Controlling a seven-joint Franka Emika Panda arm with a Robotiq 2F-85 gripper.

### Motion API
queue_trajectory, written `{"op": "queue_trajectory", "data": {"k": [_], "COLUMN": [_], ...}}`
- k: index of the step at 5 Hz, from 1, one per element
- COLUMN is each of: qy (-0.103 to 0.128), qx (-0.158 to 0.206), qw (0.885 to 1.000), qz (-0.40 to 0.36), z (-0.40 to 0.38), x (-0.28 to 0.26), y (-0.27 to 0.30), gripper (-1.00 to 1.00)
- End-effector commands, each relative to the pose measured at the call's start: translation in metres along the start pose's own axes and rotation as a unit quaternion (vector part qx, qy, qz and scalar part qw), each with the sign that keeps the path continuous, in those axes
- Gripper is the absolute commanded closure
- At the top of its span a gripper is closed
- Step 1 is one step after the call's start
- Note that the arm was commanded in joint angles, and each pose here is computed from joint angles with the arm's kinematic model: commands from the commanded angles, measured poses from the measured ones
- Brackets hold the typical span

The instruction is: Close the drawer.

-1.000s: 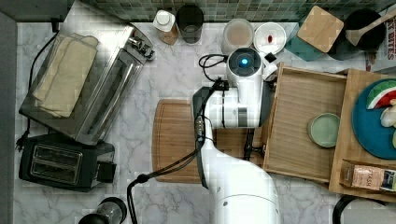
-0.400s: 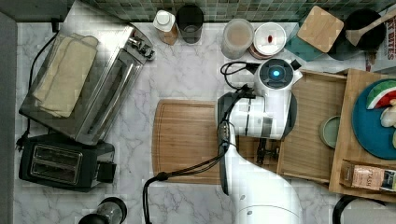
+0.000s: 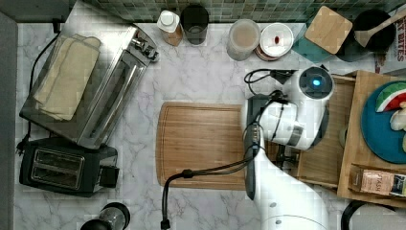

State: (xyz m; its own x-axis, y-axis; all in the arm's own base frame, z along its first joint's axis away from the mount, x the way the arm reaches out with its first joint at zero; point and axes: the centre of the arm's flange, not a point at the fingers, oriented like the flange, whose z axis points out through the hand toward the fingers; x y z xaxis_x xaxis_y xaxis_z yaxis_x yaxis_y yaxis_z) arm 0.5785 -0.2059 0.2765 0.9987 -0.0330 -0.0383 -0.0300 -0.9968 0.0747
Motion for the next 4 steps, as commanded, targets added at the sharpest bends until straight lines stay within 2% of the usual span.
{"op": "queue_trajectory", "data": {"k": [1, 2, 3, 4], "qy": [-0.007, -0.008, -0.010, 0.016], "qx": [-0.031, -0.053, -0.079, -0.090], "qw": [0.997, 0.997, 0.992, 0.992], "qz": [0.065, 0.062, 0.099, 0.090], "z": [0.010, 0.017, 0.005, -0.004], "x": [-0.065, -0.068, -0.084, -0.103], "y": [0.226, 0.268, 0.287, 0.278], "gripper": [1.00, 1.00, 1.00, 1.00]}}
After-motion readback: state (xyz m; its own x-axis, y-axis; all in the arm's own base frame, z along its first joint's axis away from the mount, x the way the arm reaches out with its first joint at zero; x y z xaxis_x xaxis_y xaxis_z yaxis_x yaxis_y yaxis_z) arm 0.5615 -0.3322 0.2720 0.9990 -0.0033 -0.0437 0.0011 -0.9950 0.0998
